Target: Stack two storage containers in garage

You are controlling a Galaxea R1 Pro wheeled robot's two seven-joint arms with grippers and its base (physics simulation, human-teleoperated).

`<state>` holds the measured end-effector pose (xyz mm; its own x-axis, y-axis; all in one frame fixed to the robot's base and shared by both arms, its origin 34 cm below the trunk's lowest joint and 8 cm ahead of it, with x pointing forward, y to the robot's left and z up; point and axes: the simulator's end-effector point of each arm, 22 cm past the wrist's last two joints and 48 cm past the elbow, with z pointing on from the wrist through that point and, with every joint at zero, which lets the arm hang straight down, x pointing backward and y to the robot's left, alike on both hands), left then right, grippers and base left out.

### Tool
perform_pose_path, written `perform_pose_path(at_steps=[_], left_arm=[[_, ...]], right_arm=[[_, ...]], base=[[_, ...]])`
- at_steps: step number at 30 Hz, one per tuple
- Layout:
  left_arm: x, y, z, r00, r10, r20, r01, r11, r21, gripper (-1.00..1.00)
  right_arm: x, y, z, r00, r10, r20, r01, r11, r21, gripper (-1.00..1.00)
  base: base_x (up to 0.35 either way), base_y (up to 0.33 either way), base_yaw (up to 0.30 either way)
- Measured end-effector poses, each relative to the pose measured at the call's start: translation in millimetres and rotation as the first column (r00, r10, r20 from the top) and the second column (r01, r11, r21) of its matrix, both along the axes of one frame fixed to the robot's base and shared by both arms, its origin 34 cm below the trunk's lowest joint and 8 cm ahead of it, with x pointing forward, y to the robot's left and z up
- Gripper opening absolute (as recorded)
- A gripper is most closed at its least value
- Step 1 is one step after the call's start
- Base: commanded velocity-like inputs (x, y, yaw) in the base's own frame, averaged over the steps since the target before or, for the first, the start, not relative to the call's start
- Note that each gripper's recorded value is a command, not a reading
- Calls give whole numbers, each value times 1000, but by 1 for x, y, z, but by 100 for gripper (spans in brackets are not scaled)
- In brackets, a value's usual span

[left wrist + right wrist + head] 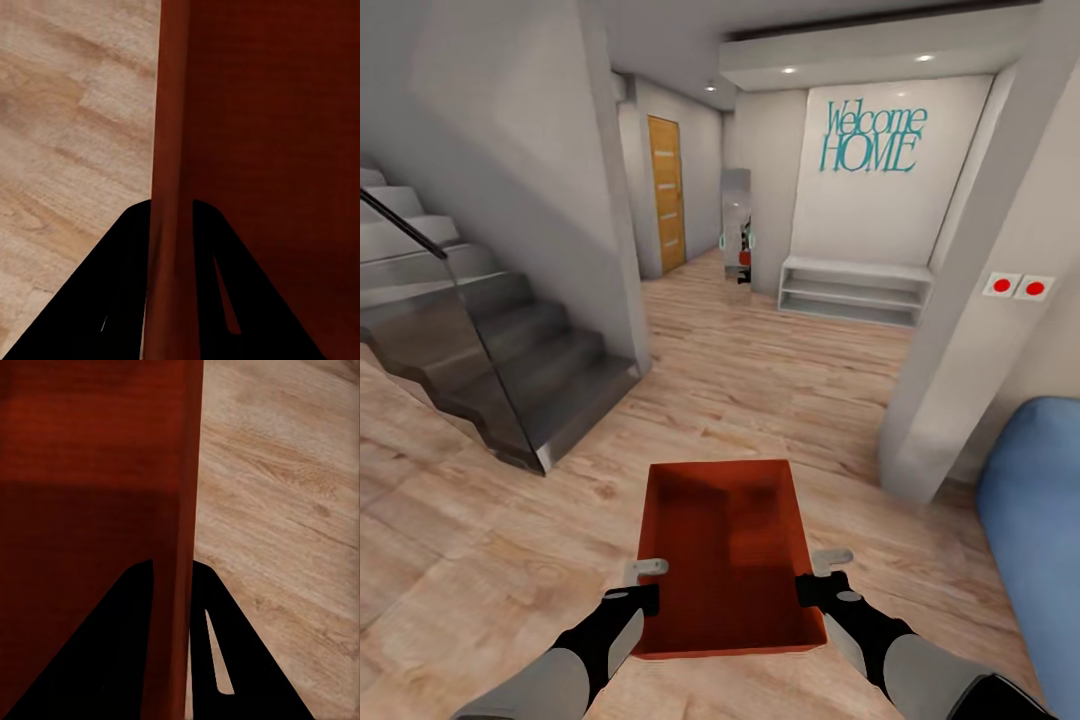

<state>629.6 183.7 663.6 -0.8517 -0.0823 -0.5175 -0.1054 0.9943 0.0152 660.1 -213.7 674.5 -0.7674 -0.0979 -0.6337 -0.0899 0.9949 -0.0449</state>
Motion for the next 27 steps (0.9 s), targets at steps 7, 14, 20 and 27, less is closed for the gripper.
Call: perform_pose_path(at_steps=[7,14,20,27], left_arm=[[0,0,0,1000,0,-1,0,1000,0,-100],[0,1,0,1000,0,-1,0,1000,-1,-100],[0,0,0,1000,0,-1,0,1000,0,-100],[0,0,0,1000,0,-1,0,1000,0,-100]], right_arm=[[0,0,0,1000,0,-1,0,1000,0,-100],[0,1,0,1000,-1,-1,1,1000,-1,-100],[0,1,0,1000,0,-1,0,1000,0,-100],[0,0,0,1000,0,-1,0,1000,0,-100]], base=[[323,0,0],[323,0,-154],[323,0,-42],[323,0,-1]])
